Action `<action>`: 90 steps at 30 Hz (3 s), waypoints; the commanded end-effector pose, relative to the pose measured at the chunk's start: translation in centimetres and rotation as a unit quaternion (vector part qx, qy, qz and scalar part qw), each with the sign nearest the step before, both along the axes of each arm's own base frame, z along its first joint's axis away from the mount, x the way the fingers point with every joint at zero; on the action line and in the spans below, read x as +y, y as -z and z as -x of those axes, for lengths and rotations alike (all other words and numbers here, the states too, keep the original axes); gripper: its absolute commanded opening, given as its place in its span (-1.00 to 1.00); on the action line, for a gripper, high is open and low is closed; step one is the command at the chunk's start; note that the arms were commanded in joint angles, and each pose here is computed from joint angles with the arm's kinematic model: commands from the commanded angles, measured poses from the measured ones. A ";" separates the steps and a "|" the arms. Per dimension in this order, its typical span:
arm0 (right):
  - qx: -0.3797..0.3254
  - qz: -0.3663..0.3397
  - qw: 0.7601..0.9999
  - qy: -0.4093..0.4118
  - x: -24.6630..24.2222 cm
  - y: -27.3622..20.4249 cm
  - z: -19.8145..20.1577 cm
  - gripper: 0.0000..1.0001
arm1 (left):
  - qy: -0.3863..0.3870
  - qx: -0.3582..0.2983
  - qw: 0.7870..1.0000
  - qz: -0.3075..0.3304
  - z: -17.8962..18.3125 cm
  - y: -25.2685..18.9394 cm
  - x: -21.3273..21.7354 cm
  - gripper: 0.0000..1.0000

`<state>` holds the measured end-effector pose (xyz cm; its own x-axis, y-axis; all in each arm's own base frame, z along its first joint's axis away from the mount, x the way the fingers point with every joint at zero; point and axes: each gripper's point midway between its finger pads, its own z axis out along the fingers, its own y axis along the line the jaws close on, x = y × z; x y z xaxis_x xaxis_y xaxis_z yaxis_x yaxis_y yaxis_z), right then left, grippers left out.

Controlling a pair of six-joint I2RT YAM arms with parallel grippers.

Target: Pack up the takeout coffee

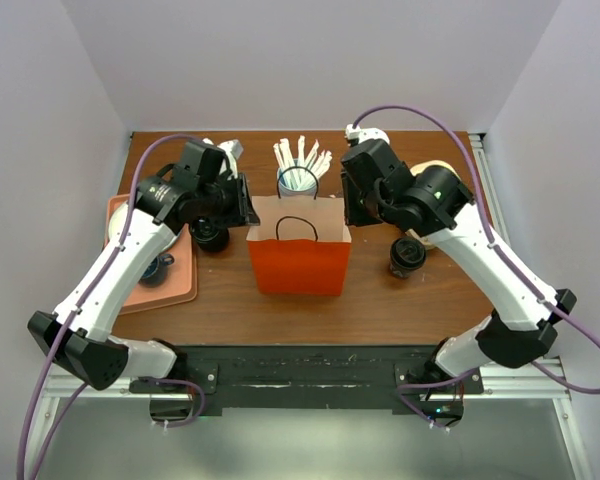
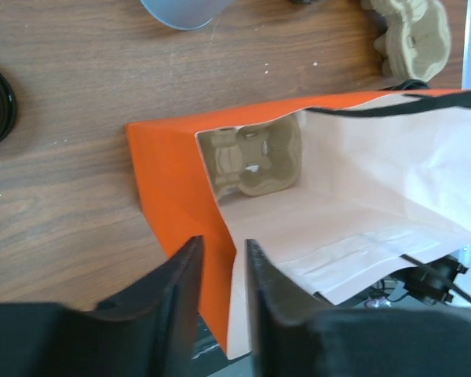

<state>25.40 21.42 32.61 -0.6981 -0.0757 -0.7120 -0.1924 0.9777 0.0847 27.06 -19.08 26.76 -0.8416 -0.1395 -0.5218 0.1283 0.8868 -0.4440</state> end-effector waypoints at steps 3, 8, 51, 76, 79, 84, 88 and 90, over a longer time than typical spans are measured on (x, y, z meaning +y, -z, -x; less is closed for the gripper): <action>-0.085 -0.035 0.995 0.031 -2.3 -5.1 -0.2 -0.41 | 0.021 -0.021 0.999 -0.011 -0.1 0.0 -0.3 -0.83; -0.121 -0.048 0.991 0.023 -3.2 -6.7 0.1 -0.30 | 0.023 -0.040 0.999 -0.014 -0.6 -1.3 -0.3 -1.00; -0.083 -0.005 0.996 0.005 -3.6 -2.2 0.4 -0.24 | -0.032 -0.051 0.995 -0.076 -5.1 -1.2 0.5 -0.64; 0.125 0.058 0.979 0.152 -16.3 12.1 -4.7 0.64 | 0.039 -0.133 0.990 0.010 -0.9 -4.1 -0.3 -1.00; 0.138 0.064 0.978 0.146 -16.6 13.6 -4.2 0.67 | 0.054 -0.139 0.988 0.028 -0.1 -4.1 -0.7 -1.00; 0.169 0.066 0.974 0.133 -16.5 16.3 -4.3 0.65 | 0.065 -0.146 0.987 0.021 0.1 -4.2 -0.5 -1.00; 0.179 0.066 0.972 0.140 -16.6 17.5 -4.1 0.64 | 0.069 -0.138 0.988 0.026 0.8 -3.6 -0.5 -1.00; 0.182 0.071 0.971 0.140 -16.7 18.1 -3.9 0.65 | 0.067 -0.138 0.988 0.031 1.1 -3.7 -0.4 -1.00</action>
